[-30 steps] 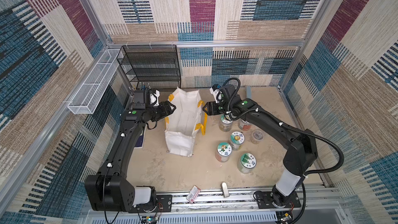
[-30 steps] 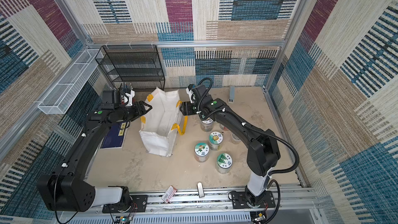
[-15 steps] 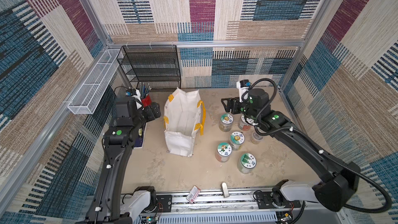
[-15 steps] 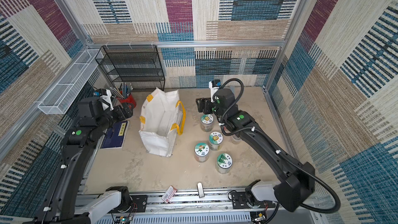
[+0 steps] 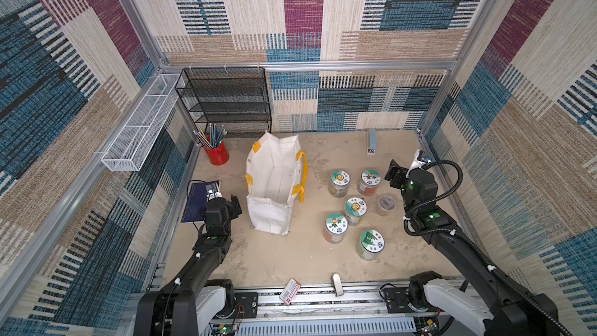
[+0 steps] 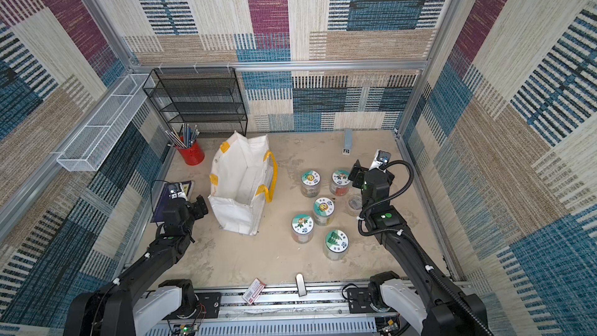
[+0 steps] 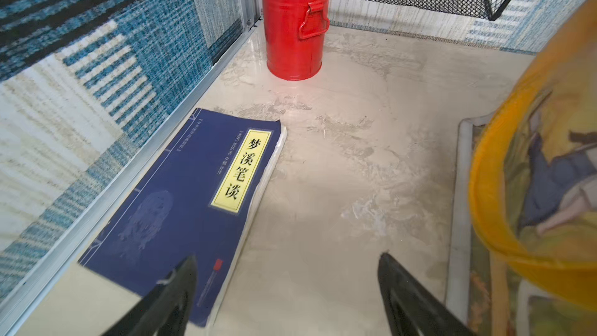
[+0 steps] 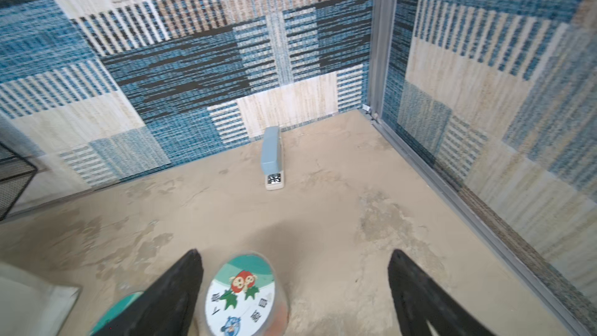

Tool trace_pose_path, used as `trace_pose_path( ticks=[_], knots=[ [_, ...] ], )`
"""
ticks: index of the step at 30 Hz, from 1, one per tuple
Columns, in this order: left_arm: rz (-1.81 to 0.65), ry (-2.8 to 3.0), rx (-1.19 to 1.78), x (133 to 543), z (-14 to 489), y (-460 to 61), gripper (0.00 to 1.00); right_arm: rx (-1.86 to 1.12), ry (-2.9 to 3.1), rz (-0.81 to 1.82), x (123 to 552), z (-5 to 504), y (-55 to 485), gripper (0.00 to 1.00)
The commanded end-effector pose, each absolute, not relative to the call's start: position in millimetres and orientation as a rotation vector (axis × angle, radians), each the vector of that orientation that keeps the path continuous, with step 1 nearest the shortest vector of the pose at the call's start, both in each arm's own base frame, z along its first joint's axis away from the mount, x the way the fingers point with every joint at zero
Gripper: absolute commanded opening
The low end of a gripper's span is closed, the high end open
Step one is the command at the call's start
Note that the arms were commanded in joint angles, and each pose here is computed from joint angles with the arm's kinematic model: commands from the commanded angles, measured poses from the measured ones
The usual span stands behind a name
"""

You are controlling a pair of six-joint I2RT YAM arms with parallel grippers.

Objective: Take out the seed jars from the canvas bag
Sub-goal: Reset both arms

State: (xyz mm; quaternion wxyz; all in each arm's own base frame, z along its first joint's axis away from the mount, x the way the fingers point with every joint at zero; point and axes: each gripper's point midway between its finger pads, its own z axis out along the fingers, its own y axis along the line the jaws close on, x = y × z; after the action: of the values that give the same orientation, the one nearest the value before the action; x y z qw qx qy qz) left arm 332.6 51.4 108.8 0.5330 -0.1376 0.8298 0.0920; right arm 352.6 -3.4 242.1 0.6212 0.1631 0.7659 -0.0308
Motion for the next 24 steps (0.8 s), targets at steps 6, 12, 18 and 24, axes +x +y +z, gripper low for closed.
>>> trace_pose_path(
  ticks=[6, 12, 18, 24],
  knots=[
    [0.140, 1.857, -0.179, 385, 104, 35, 0.94, 0.479, 1.615, -0.246, 345, 236, -47, 0.98],
    [0.152, 1.892, -0.177, 394, 98, 36, 0.97, 0.447, 1.553, -0.313, 338, 220, -65, 0.99],
    [0.151, 1.908, -0.180, 395, 97, 36, 1.00, 0.369, 1.596, -0.232, 353, 177, -58, 0.99],
    [0.152, 1.903, -0.180, 395, 98, 37, 1.00, 0.302, 1.605, -0.189, 366, 161, -47, 0.99]
  ],
)
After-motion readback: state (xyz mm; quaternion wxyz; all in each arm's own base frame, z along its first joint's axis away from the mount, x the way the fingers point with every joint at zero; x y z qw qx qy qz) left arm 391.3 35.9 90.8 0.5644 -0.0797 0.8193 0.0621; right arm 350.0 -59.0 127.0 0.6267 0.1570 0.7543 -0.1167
